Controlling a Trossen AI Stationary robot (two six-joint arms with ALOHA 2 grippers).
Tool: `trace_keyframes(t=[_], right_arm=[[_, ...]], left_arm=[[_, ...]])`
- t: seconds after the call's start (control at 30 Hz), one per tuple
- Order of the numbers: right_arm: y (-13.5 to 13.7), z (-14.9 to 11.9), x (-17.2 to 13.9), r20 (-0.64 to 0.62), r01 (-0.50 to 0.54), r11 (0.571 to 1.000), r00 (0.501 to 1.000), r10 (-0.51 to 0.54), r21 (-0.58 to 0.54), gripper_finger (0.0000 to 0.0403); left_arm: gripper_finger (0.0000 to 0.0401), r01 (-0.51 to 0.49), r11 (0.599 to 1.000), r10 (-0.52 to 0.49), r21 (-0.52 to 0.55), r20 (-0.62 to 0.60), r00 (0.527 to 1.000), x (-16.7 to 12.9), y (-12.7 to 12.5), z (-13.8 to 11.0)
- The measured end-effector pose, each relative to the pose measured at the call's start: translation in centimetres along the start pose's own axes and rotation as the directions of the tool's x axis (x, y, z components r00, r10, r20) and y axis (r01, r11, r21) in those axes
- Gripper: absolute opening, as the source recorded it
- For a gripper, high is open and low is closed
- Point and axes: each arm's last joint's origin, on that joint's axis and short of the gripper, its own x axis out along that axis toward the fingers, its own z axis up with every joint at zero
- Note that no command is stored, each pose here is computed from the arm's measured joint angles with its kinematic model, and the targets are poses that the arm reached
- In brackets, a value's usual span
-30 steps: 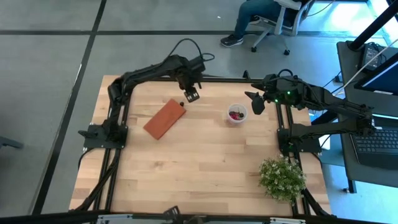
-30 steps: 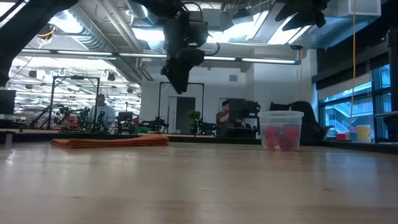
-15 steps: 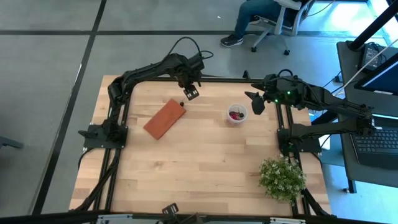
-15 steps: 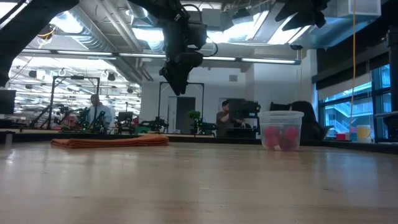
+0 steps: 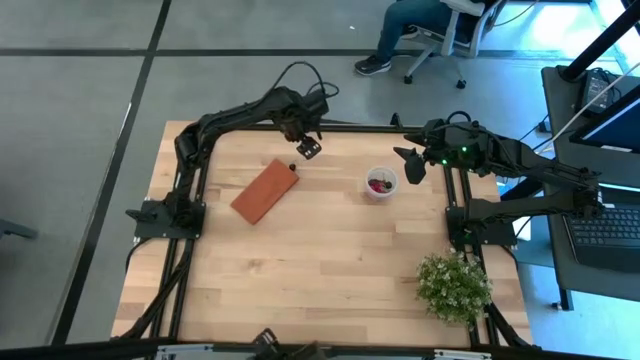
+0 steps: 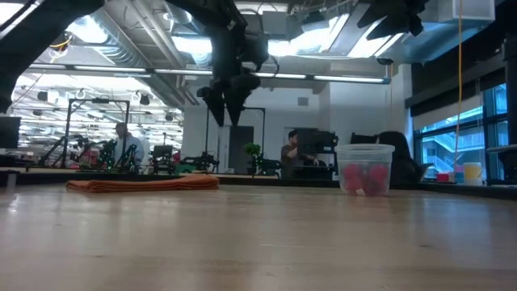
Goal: Pick and placing Produce into tupperware
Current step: Put the black cherry into the transparent container
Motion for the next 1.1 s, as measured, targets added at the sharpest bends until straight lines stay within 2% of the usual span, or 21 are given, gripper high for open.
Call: trace_keyframes(t=[0.07,0.33,0.53,0.9,1.1], right_arm=[[0.0,0.0,0.0,0.0,0.0,1.0,1.0,0.0,0.0,0.024],[0.0,0.0,0.0,0.0,0.0,1.0,1.0,0.0,0.0,0.024],[0.0,0.0,0.0,0.0,0.0,1.0,1.0,0.0,-0.001,0.024],[0.0,-0.1,0.0,-0.009,0.003,1.0,1.0,-0.003,-0.009,0.024],[0.0,-0.2,0.0,-0.017,0.005,1.0,1.0,-0.005,-0.014,0.024]], left_arm=[[0.0255,-0.004,0.999,0.002,-0.036,-0.051,0.999,0.8,-0.1,-0.1],[0.0252,-0.033,0.999,0.028,-0.026,-0.178,0.984,5.8,-0.7,0.4],[0.0244,-0.053,0.998,0.04,-0.044,-0.261,0.964,8.3,-0.5,0.4],[0.0243,-0.033,0.998,0.013,-0.06,-0.301,0.954,10.1,-0.8,0.3],[0.0243,-0.047,0.997,0.021,-0.068,-0.339,0.94,11.9,-0.5,-0.8]])
